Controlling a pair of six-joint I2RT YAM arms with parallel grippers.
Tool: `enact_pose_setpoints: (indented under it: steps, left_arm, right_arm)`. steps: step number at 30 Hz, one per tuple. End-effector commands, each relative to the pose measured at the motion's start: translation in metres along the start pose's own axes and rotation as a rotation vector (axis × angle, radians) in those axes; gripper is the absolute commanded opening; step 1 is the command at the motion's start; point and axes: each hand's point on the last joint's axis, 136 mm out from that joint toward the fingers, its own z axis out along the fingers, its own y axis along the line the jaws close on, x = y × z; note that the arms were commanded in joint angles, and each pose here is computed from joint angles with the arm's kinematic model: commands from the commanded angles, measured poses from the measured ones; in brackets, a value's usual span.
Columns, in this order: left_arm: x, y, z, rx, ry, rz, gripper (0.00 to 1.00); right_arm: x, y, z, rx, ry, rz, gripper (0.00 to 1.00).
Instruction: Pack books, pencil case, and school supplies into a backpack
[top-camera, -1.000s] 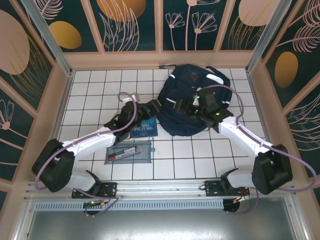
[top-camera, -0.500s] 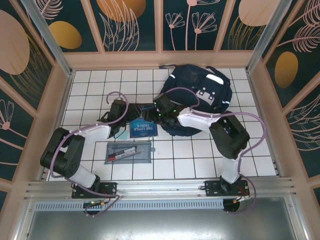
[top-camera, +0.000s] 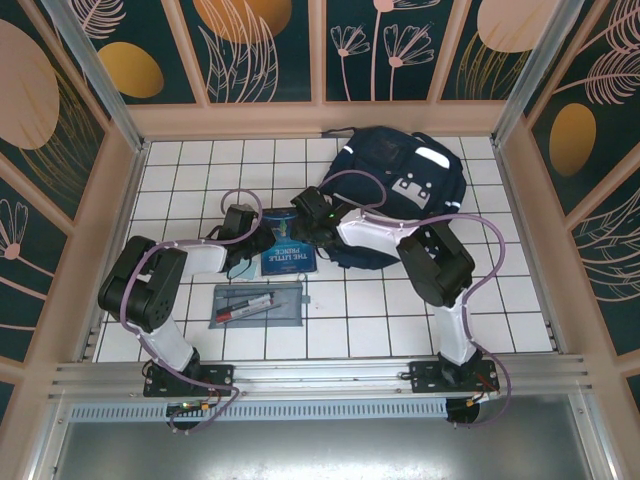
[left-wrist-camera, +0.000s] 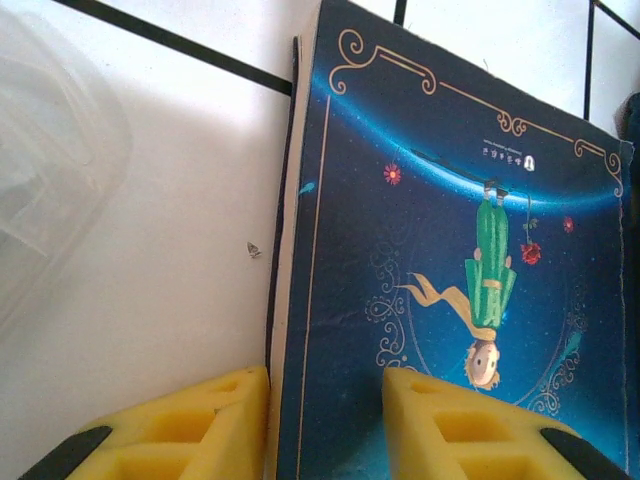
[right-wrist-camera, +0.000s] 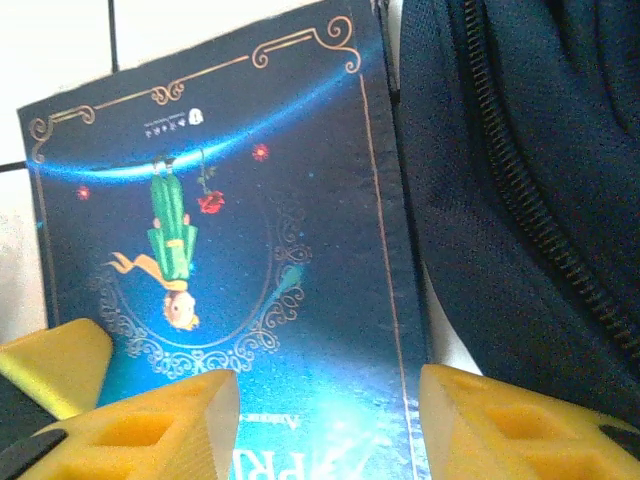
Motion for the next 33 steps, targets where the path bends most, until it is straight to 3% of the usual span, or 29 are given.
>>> enact_pose_setpoints:
  steps: [1, 6, 12, 18, 24, 28, 33]
  left_arm:
    - [0.017, 0.019, 0.011, -0.063, 0.062, 0.017, 0.35]
    - [0.018, 0.023, 0.009, -0.086, 0.061, 0.021, 0.35]
    - [0.016, 0.023, 0.007, -0.087, 0.054, 0.023, 0.36]
    - [0.017, 0.023, 0.007, -0.084, 0.053, 0.015, 0.33]
    - [0.023, 0.023, 0.009, -0.069, 0.072, 0.0, 0.32]
    - [0.029, 0.022, 0.013, -0.049, 0.088, -0.027, 0.3]
    - [0.036, 0.021, 0.018, -0.027, 0.115, -0.051, 0.29]
  right_arm:
    - [0.022, -0.071, 0.006, 0.308, 0.044, -0.077, 0.53]
    - [0.016, -0.073, -0.004, 0.335, 0.029, -0.117, 0.58]
    - [0.034, -0.023, 0.005, 0.101, 0.105, -0.128, 0.58]
    - [0.048, -0.031, 0.021, 0.109, 0.139, -0.08, 0.58]
    - [0.063, 0.003, 0.028, -0.079, 0.206, -0.1, 0.57]
    - [0.064, 0.037, 0.011, -0.296, 0.218, -0.081, 0.56]
    - [0.053, 0.058, -0.011, -0.464, 0.21, -0.052, 0.55]
